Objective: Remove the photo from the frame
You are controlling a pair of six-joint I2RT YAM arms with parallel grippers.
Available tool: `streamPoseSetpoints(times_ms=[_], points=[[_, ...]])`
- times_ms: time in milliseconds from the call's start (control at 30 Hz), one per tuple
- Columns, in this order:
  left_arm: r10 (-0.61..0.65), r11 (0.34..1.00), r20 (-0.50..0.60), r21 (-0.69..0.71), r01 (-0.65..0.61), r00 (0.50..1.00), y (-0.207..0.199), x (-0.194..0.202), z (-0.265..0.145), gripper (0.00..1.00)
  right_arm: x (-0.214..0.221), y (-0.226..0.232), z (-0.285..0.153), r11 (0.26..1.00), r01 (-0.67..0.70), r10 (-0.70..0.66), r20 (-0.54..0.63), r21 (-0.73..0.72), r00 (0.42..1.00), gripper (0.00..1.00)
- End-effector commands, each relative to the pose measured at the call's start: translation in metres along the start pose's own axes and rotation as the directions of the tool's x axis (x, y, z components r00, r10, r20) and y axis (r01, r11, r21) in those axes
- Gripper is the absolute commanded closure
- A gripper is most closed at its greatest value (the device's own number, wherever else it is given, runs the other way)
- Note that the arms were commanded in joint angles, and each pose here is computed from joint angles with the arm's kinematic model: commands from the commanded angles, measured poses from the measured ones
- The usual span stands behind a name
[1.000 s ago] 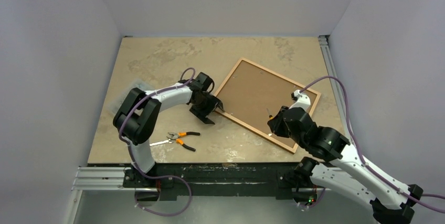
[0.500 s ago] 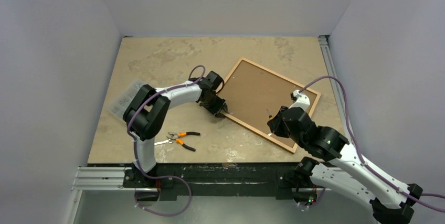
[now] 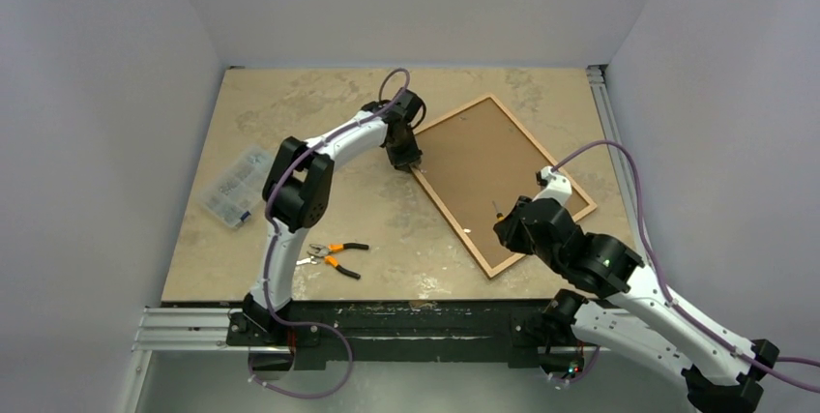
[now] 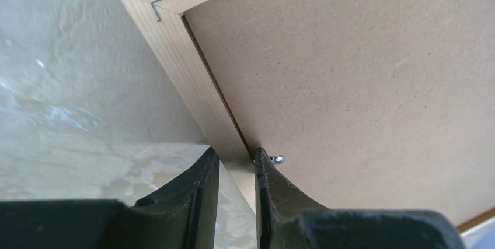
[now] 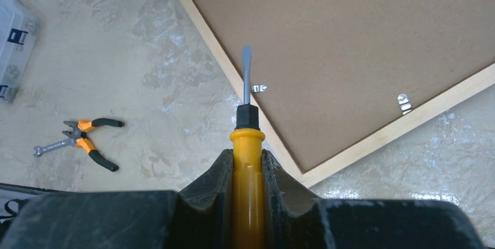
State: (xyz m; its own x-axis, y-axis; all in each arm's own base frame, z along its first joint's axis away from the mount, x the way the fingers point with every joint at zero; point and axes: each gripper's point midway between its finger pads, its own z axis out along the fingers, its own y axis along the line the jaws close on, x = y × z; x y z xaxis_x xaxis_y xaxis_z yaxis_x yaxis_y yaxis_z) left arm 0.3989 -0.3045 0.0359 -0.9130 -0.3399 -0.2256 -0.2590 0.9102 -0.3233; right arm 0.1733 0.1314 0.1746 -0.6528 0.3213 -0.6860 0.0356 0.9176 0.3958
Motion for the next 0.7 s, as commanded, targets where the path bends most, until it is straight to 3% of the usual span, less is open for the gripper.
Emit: streamPoseSetpoints(times_ms=[0,200,300,500,600,667], points=[[0.351,0.936,0.060,0.012,-0.353,0.934,-0.004,-0.025,-0.021,1.00,0.001,0.007,0.007,1.000,0.005,-0.005,-0.004,-0.016,1.000,1.00],[0.458,0.870,0.046,0.181,-0.458,0.888,-0.032,-0.016,-0.018,1.00,0.009,0.025,0.028,0.998,0.062,-0.063,-0.057,-0.027,0.996,1.00],[0.503,0.842,0.048,0.198,-0.501,0.863,-0.033,-0.014,-0.014,1.00,0.009,0.035,0.035,0.996,0.079,-0.081,-0.079,-0.035,0.994,1.00],[0.448,0.870,0.003,0.229,-0.436,0.894,-0.037,-0.011,-0.010,1.00,0.017,0.042,0.046,0.994,0.084,-0.089,-0.093,-0.063,0.992,1.00],[0.416,0.884,0.004,0.232,-0.406,0.909,-0.039,-0.014,-0.020,0.69,0.018,0.046,0.045,0.993,0.093,-0.101,-0.111,-0.073,0.989,1.00],[0.369,0.904,-0.006,0.235,-0.358,0.929,-0.039,-0.017,-0.032,0.53,0.020,0.046,0.045,0.991,0.101,-0.110,-0.118,-0.082,0.987,1.00]])
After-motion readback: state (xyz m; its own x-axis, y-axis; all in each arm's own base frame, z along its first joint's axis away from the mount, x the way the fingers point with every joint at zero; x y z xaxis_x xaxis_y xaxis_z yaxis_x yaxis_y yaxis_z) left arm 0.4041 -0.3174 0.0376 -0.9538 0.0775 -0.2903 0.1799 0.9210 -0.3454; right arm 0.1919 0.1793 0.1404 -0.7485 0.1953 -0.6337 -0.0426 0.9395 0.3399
